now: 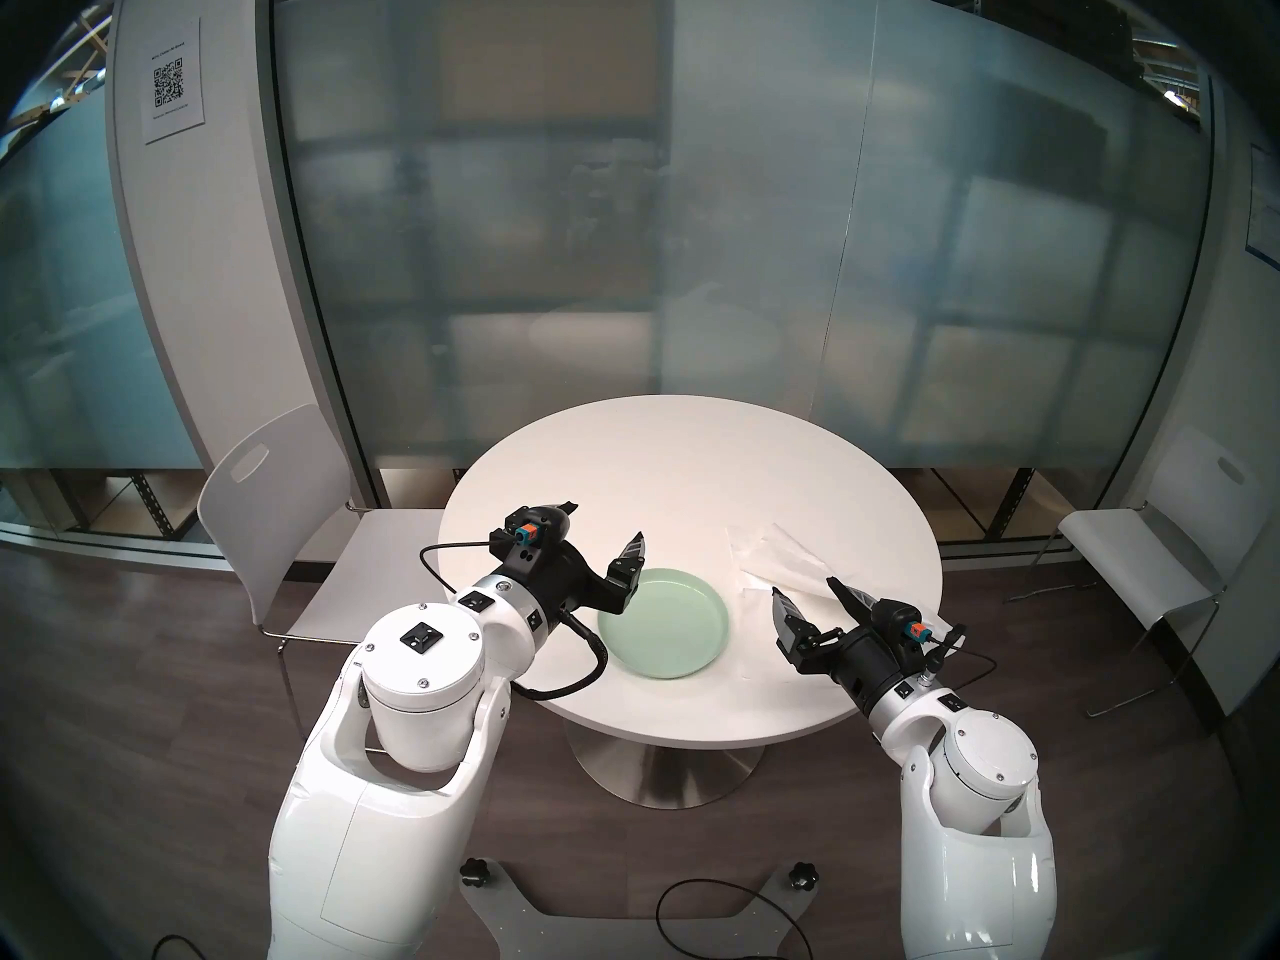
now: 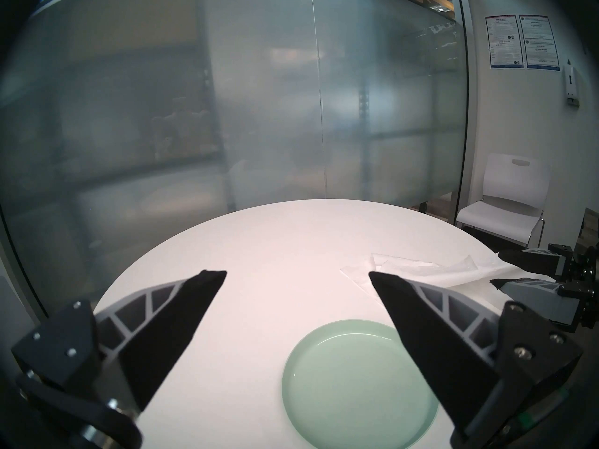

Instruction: Fold the napkin in half twice and place it beside the plate

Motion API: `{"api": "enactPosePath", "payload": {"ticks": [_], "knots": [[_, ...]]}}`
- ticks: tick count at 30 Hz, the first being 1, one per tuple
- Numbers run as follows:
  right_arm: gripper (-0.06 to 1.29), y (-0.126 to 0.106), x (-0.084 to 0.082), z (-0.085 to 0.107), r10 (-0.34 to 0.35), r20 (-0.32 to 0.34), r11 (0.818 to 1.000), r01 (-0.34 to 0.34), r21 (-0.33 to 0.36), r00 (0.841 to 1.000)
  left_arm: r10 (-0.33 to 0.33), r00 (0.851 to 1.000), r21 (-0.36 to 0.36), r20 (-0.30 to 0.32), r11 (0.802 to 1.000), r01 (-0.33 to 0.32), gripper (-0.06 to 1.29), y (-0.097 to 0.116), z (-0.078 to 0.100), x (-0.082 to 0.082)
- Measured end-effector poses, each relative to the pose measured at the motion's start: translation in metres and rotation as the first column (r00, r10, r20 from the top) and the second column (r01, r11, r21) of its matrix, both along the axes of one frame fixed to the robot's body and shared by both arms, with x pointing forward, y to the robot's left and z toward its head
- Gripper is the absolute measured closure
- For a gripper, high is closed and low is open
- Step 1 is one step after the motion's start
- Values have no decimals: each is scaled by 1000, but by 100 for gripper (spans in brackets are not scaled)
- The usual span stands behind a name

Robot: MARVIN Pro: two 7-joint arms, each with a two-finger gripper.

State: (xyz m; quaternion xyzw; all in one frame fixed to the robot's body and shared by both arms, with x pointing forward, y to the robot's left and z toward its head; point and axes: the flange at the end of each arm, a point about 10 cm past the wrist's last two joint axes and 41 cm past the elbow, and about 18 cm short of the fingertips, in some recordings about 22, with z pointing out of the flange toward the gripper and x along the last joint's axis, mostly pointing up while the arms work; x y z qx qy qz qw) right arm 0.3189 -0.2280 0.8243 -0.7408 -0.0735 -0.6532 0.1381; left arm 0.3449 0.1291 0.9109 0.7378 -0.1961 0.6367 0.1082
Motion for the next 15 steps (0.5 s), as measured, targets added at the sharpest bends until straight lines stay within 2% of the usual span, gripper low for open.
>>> {"api": "enactPosePath", "payload": {"ticks": [15], "knots": [[1, -2, -4, 4, 13, -7, 1000, -13, -5, 1000, 1, 1000, -1, -2, 1000, -1, -3, 0, -1, 0]]}}
